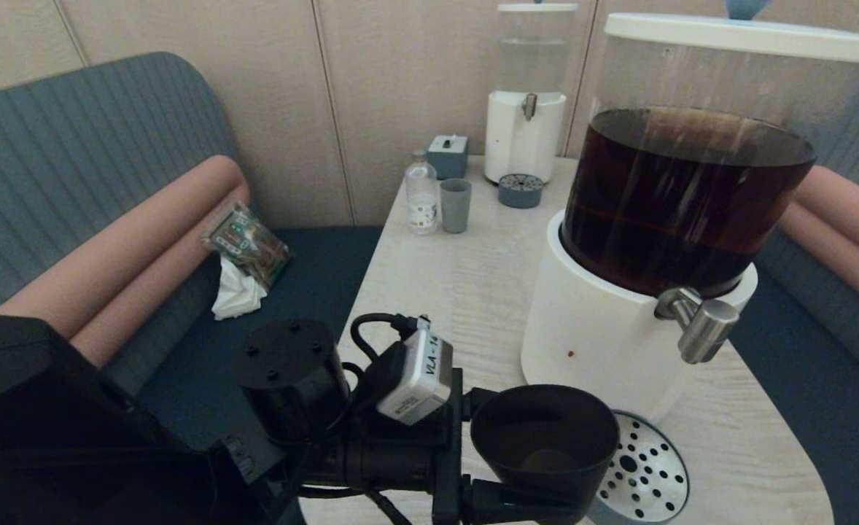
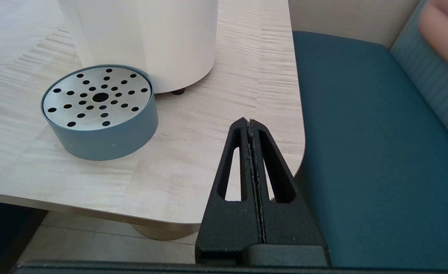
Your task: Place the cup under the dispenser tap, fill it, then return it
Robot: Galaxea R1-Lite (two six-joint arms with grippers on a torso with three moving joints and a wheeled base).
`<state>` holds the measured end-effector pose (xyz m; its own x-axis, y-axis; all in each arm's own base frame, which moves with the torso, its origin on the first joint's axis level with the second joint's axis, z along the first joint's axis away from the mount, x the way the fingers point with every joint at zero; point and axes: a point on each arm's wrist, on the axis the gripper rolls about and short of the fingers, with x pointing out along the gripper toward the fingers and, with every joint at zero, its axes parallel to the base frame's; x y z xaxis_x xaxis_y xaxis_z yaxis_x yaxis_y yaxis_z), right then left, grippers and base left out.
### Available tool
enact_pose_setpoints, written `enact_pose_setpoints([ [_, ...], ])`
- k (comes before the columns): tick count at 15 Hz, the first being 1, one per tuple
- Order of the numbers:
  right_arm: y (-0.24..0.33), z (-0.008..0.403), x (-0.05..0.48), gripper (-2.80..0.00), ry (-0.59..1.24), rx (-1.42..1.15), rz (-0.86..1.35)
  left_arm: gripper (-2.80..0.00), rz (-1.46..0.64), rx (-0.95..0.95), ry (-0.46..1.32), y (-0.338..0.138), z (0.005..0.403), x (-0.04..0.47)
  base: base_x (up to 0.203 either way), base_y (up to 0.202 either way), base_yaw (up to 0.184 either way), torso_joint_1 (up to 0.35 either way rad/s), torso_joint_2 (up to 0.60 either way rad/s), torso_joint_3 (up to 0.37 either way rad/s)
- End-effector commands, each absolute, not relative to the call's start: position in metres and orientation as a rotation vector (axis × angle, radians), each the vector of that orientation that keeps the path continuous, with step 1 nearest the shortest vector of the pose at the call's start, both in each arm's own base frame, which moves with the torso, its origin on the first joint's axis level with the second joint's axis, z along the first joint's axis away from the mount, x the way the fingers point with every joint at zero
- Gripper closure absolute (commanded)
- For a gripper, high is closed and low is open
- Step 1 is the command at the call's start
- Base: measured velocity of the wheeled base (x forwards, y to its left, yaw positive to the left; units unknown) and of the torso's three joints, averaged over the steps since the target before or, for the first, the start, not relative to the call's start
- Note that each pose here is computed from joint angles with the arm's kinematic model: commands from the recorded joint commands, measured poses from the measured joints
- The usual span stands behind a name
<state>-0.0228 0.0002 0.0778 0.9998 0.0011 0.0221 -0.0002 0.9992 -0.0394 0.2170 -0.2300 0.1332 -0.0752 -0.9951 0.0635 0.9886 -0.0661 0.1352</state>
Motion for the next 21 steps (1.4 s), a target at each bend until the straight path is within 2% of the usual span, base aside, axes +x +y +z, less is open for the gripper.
enact_pose_setpoints([
  [1, 0.000, 0.075, -0.022, 0.00, -0.014, -0.040, 0.001, 0.00, -1.657, 0.048, -0.131, -0.247, 0.115, 0.228, 0.000, 0.000, 0.000, 0.000, 0.00, 0.000],
  [10, 0.000, 0.075, -0.022, 0.00, -0.012, -0.040, 0.001, 0.00, -1.635, 0.038, -0.179, -0.303, 0.090, 0.257, 0.000, 0.000, 0.000, 0.000, 0.00, 0.000],
  [21, 0.000, 0.075, -0.022, 0.00, -0.012, -0.040, 0.001, 0.00, -1.629, 0.036, -0.200, -0.327, 0.071, 0.273, 0.000, 0.000, 0.000, 0.000, 0.00, 0.000],
])
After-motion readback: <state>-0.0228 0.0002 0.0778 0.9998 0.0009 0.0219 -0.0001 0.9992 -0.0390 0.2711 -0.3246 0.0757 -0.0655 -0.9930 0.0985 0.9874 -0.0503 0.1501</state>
